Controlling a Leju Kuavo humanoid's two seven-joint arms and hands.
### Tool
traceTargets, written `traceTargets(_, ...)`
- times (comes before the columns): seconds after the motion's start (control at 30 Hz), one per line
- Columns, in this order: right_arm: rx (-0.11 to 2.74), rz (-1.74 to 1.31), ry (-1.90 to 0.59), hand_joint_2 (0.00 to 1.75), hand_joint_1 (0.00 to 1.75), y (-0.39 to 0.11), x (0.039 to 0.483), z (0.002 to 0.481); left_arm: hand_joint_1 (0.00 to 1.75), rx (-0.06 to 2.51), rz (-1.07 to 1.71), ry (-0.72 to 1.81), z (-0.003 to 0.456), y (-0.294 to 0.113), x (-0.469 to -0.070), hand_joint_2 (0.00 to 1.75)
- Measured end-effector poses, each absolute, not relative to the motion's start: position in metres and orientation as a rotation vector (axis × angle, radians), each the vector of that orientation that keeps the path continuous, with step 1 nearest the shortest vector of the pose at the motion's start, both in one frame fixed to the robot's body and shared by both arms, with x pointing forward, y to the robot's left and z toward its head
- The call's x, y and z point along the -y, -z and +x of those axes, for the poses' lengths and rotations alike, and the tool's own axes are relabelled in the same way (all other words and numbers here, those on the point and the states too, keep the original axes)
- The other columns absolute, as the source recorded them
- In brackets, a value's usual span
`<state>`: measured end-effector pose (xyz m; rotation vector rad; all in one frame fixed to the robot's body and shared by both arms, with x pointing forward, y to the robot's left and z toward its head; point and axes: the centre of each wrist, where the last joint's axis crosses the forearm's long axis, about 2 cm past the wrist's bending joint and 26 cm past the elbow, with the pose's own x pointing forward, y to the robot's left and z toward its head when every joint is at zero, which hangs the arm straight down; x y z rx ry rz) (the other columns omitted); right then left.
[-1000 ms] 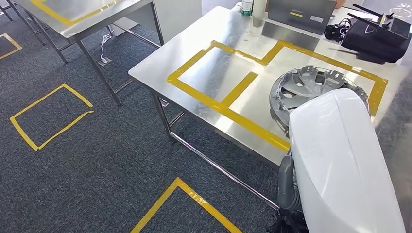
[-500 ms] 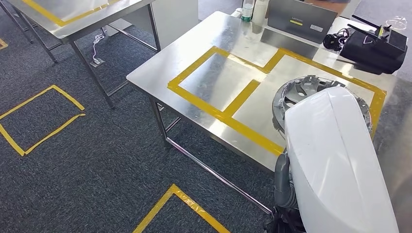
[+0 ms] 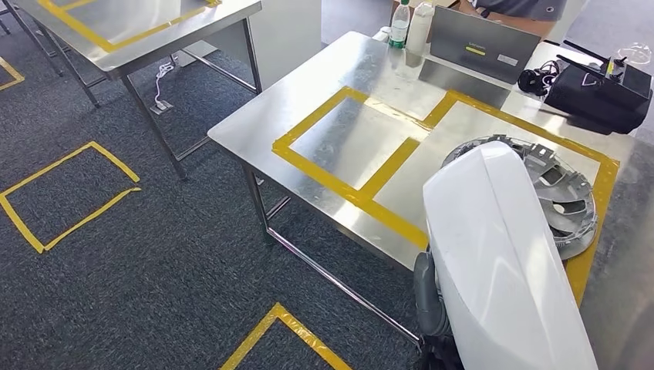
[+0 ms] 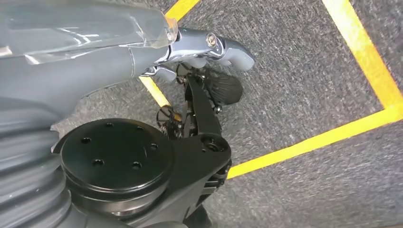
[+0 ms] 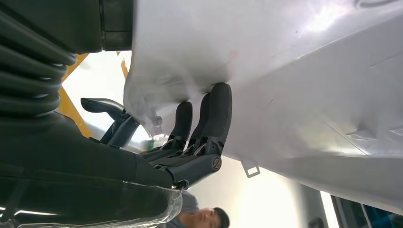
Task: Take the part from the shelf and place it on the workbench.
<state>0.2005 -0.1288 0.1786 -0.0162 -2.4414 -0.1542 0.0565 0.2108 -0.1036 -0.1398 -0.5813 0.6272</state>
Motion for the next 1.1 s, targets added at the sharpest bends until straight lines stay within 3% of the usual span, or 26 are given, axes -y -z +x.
traceTargets(1.1,2.462,-0.105,0.046,0.0,1.75,-0.176,0.128,0.211,0.0,0.564,-0.089,-0.588,0.053,0.103,-0.206,1.75)
